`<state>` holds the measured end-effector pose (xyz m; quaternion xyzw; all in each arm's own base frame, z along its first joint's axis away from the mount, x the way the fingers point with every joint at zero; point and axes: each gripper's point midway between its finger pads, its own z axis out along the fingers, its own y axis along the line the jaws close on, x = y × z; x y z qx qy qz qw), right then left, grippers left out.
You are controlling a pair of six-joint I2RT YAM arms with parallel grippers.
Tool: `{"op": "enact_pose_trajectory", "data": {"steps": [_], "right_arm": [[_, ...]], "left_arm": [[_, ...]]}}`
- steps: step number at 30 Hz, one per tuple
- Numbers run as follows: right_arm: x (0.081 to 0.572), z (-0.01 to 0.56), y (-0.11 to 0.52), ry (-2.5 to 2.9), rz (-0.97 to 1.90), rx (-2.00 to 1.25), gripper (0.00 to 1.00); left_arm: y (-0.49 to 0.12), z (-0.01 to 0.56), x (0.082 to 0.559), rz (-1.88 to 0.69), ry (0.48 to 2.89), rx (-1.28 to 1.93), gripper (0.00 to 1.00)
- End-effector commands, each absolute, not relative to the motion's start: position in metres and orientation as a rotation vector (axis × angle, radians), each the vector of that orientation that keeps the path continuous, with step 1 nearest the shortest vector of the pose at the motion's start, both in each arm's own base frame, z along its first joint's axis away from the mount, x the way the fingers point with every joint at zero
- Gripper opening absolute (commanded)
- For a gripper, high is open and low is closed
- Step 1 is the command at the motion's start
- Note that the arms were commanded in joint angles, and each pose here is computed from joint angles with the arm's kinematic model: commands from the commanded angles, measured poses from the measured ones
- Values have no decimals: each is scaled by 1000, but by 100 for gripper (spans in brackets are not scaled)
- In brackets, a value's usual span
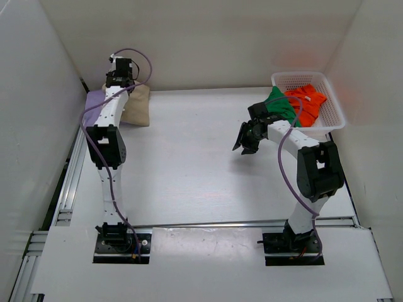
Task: Fold and stack the t-shirts
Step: Put the neatly folded tshirt into the corner of the board with the left arm
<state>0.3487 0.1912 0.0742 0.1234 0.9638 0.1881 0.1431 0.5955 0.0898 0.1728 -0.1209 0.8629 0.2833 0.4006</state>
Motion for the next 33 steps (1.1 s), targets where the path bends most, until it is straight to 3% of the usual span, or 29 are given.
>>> {"op": "enact_pose_trajectory", "data": {"steps": [1, 9, 14, 19, 20, 22, 23, 24, 27, 33], "right_arm": [[350, 88, 186, 2740, 537, 340, 49], [351, 84, 186, 2768, 518, 322, 49], [355, 79, 187, 2792, 504, 315, 49], [359, 80, 187, 2810, 490, 291, 49], [360, 80, 188, 2815, 488, 292, 49], [363, 78, 188, 2816, 485, 280, 49], [363, 81, 188, 2816, 485, 280, 49], [364, 84, 189, 2813, 486, 279, 49], [366, 86, 185, 2811, 482, 279, 49], [380, 124, 172, 2711, 465, 273, 49]], "left_arm": [[109, 256, 585, 686, 2012, -395, 10], [132, 245, 590, 654, 2029, -413, 10], [157, 185, 601, 691, 2113, -433, 10], [185, 168, 614, 728, 2082, -489, 10], [186, 166, 617, 726, 2075, -491, 13], [188, 153, 620, 740, 2082, -495, 27], [188, 155, 622, 737, 2069, -497, 48], [191, 148, 620, 768, 2075, -509, 56], [209, 162, 622, 838, 1983, -579, 70], [241, 212, 604, 892, 1855, -680, 81]]}}
